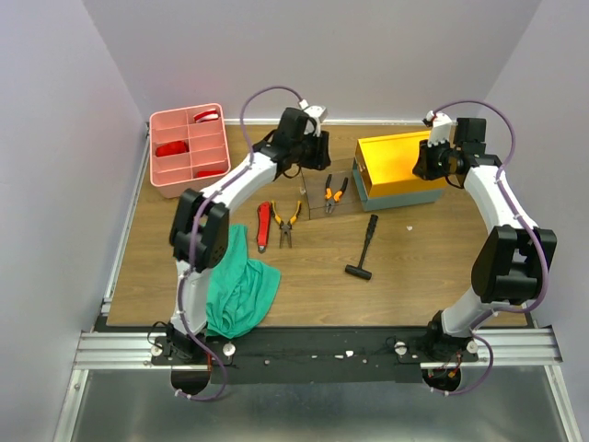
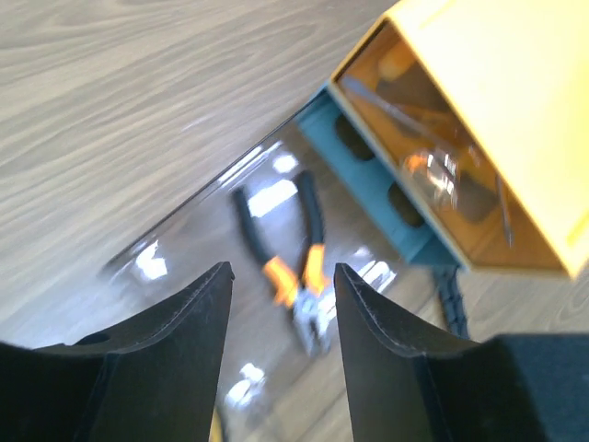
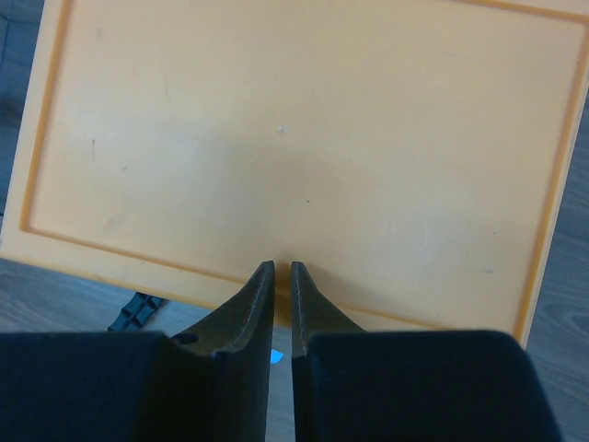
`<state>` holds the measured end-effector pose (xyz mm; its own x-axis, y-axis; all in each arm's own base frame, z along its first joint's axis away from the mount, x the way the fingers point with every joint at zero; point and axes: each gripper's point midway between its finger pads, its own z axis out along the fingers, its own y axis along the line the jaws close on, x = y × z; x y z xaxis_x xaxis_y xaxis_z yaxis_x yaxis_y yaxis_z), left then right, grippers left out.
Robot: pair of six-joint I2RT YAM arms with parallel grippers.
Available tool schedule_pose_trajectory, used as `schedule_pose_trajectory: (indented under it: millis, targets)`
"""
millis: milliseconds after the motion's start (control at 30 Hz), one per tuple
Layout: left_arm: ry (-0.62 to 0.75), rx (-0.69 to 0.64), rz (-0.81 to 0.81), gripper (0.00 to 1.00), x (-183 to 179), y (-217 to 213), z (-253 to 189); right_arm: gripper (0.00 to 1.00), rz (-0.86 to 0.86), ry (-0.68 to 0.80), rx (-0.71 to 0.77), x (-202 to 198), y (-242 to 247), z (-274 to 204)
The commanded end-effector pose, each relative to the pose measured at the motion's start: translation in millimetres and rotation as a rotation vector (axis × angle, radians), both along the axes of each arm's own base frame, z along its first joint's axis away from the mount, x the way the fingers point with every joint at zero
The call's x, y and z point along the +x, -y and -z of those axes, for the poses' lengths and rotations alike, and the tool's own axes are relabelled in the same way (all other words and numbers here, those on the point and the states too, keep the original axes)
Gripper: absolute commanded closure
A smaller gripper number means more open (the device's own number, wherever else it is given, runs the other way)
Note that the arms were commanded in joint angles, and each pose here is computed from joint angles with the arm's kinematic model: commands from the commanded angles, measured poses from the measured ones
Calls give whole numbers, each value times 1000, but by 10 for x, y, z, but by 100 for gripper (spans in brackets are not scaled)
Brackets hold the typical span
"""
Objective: Sort the tools into containers
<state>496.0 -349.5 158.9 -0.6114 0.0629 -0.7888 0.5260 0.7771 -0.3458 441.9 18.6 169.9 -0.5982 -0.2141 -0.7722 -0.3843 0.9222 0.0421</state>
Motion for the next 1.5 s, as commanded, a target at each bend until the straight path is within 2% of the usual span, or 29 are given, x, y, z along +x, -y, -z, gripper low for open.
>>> schedule_pose_trajectory:
  millis: [0,133,200,300,433,600,733,1000,1100,1133,1200,1233,1467]
  targets:
    - [61,182,-117,41,-382,-786,-293,80,-4,-11,0,-83,-30,6]
    - [-55,348,30,41,-937,-1103,238,80,-7,-16,20,-88,-61,-13]
    - [-123,392,92,41,-1167,-1176,521,80,-7,-14,24,-71,-66,-26]
    - [-105,452,175,41,-1297,-1179,735,80,-7,-16,34,-57,-78,-36]
    - [-124,500,228,41,-1302,-1094,922,80,-9,-21,41,-81,-91,-25]
    - [-75,527,241,41,-1175,-954,960,79,-6,-22,26,-130,-71,-25]
    - [-141,568,226,42,-1144,-965,1224,79,-5,-27,16,-162,-58,0]
    - [-236,624,245,53,-1289,-1060,1480,79,-2,-28,4,-148,-36,6]
    - [-272,621,270,73,-1414,-1088,1547,79,-4,-31,9,-113,-42,12]
    - [-254,594,280,88,-1414,-1045,1467,79,-5,-34,12,-111,-48,15]
    - [-237,552,295,97,-1443,-1008,1365,79,-5,-33,12,-80,-45,4]
    - [-195,507,288,100,-1396,-981,1170,79,-5,-32,10,-75,-42,-3]
    - [-39,379,150,100,-1011,-1127,254,79,-6,-34,20,-58,-56,10]
